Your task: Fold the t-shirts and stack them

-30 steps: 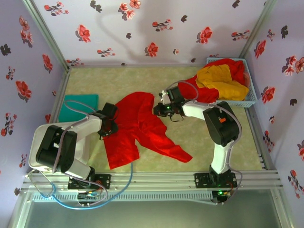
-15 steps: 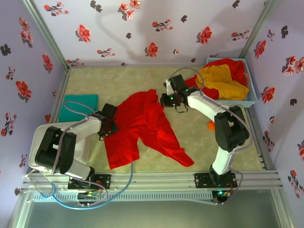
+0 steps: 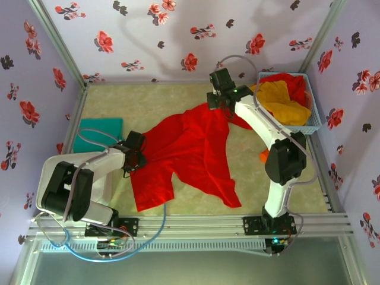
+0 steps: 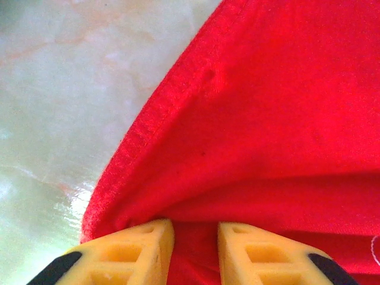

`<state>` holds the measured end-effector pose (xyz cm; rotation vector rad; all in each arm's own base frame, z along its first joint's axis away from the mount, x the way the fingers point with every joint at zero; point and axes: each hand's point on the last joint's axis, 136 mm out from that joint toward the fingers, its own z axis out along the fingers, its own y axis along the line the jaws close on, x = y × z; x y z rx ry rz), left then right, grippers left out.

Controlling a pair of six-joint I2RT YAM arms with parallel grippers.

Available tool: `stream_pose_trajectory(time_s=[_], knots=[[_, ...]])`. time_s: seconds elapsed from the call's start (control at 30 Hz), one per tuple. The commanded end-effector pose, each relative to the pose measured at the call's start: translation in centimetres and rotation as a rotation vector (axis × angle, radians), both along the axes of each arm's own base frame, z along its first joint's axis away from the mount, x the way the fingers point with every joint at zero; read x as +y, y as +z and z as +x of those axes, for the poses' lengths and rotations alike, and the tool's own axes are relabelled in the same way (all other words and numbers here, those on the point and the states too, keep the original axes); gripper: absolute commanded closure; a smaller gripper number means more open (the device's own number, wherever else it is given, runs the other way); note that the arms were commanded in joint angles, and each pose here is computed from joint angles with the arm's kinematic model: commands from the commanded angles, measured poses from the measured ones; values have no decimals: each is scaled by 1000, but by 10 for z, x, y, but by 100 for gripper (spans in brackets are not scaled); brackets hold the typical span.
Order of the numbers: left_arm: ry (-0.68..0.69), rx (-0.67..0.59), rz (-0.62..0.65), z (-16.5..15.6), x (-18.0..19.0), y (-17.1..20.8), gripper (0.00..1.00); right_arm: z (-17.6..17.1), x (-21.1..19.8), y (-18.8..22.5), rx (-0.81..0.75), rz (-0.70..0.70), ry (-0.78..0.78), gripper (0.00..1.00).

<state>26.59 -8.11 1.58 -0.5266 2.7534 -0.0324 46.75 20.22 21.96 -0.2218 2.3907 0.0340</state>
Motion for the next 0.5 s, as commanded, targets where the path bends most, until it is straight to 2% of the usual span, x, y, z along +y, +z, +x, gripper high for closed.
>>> stream_pose_trajectory(time_s=[0.0, 0.13, 0.23, 0.33, 0.47], knots=[[1, 190, 36, -49, 14, -27, 73, 19, -53, 20, -83, -291, -161, 100], [24, 187, 55, -52, 21, -21, 73, 41, -73, 38, -153, -456, -236, 100], [47, 174, 55, -53, 27, -15, 73, 57, -80, 41, -169, -500, -259, 100], [63, 155, 56, -53, 31, -9, 73, 68, -83, 26, -142, -524, -259, 87], [52, 126, 33, -47, 27, 0, 72, 69, -85, -10, -33, -505, -250, 74]])
